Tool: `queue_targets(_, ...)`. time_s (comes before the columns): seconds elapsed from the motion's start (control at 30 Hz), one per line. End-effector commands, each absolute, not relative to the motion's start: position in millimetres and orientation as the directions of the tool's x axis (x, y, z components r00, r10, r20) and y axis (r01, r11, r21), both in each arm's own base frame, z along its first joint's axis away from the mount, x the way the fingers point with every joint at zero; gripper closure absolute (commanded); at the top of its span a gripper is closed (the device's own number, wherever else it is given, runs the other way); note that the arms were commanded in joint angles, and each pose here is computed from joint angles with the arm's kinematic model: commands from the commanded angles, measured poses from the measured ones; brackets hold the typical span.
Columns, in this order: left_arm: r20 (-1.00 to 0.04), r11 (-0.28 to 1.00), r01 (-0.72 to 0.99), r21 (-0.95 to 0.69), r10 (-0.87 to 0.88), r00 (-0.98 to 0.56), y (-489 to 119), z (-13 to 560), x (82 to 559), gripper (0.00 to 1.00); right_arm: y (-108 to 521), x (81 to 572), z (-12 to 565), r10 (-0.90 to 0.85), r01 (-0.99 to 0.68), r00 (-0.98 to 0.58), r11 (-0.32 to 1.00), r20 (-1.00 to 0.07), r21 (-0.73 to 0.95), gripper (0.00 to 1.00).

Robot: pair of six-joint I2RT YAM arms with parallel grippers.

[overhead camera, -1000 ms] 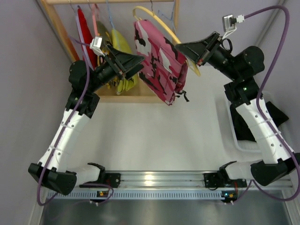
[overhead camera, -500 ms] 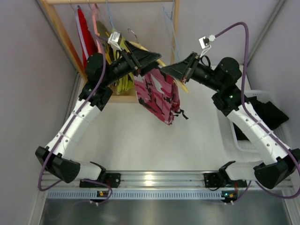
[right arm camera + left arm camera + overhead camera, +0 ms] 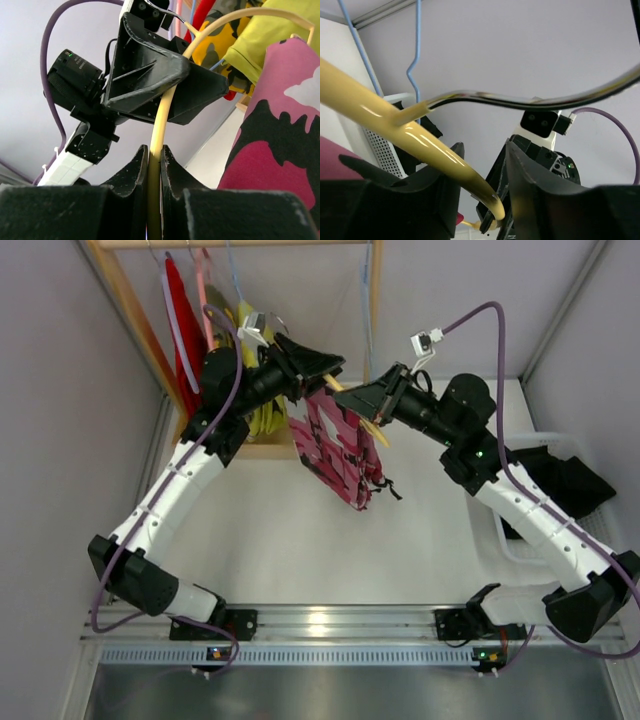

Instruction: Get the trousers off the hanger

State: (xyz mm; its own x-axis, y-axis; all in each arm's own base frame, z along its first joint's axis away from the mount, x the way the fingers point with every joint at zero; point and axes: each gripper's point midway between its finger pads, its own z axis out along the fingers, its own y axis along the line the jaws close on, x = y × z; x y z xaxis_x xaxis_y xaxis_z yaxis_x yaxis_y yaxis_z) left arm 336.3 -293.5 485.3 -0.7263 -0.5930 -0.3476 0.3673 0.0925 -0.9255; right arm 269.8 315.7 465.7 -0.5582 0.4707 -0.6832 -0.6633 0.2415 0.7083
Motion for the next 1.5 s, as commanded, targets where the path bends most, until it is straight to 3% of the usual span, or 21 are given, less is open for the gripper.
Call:
queue_targets(0.0, -0.353, 0.051, 0.416, -0.908, -0.63, -0.692, -287, 518, 336, 0.58, 304, 252, 532, 0.593, -0.798, -0.382, 0.176, -0.709, 0.577, 1.0)
queue_targets(0.17, -0.36, 0.048, 0.426, -0.904, -0.625, -0.692, -288, 516, 335, 0.79, 311, 253, 524, 0.581, -0.803, -0.387, 0.17, -0.716, 0.572, 1.0)
queue_targets(0.2, -0.362, 0.048, 0.43, -0.901, -0.627, -0.689, -287, 517, 333, 0.93, 312, 251, 523, 0.575, -0.808, -0.384, 0.171, -0.723, 0.565, 0.99)
queue_targets(0.23, -0.36, 0.049, 0.425, -0.904, -0.624, -0.694, -287, 515, 334, 1.0, 312, 250, 523, 0.569, -0.815, -0.377, 0.17, -0.731, 0.553, 0.94)
queue_targets(0.33, -0.357, 0.044, 0.42, -0.906, -0.613, -0.705, -286, 512, 329, 1.0, 309, 241, 523, 0.538, -0.854, -0.324, 0.188, -0.778, 0.485, 0.66)
queue_targets(0.37, -0.357, 0.043, 0.421, -0.906, -0.613, -0.705, -285, 513, 328, 1.0, 305, 238, 526, 0.533, -0.871, -0.282, 0.208, -0.798, 0.446, 0.49)
queue_targets(0.43, -0.363, 0.04, 0.429, -0.903, -0.605, -0.709, -284, 515, 322, 1.0, 295, 236, 521, 0.513, -0.876, -0.226, 0.266, -0.828, 0.403, 0.31)
queue_targets(0.47, -0.368, 0.038, 0.434, -0.9, -0.602, -0.709, -283, 516, 320, 1.0, 289, 236, 521, 0.504, -0.876, -0.199, 0.293, -0.841, 0.383, 0.12)
queue_targets(0.57, -0.386, 0.021, 0.463, -0.886, -0.585, -0.713, -282, 523, 309, 1.0, 267, 234, 515, 0.45, -0.87, -0.087, 0.401, -0.889, 0.288, 0.02)
queue_targets(0.73, -0.414, -0.007, 0.501, -0.866, -0.553, -0.723, -281, 534, 292, 1.0, 232, 235, 501, 0.341, -0.794, 0.053, 0.584, -0.939, 0.167, 0.0)
queue_targets(0.8, -0.427, -0.018, 0.515, -0.857, -0.536, -0.728, -281, 537, 285, 1.0, 230, 237, 472, 0.264, -0.775, -0.006, 0.609, -0.964, 0.172, 0.01)
queue_targets(1.2, -0.5, -0.07, 0.592, -0.803, -0.464, -0.732, -286, 558, 255, 1.0, 226, 228, 345, 0.046, -0.806, 0.006, 0.592, -0.999, 0.022, 0.01)
queue_targets(1.47, -0.538, -0.118, 0.631, -0.767, -0.417, -0.732, -290, 571, 236, 1.0, 245, 227, 316, 0.026, -0.864, 0.129, 0.494, -0.991, -0.1, 0.0)
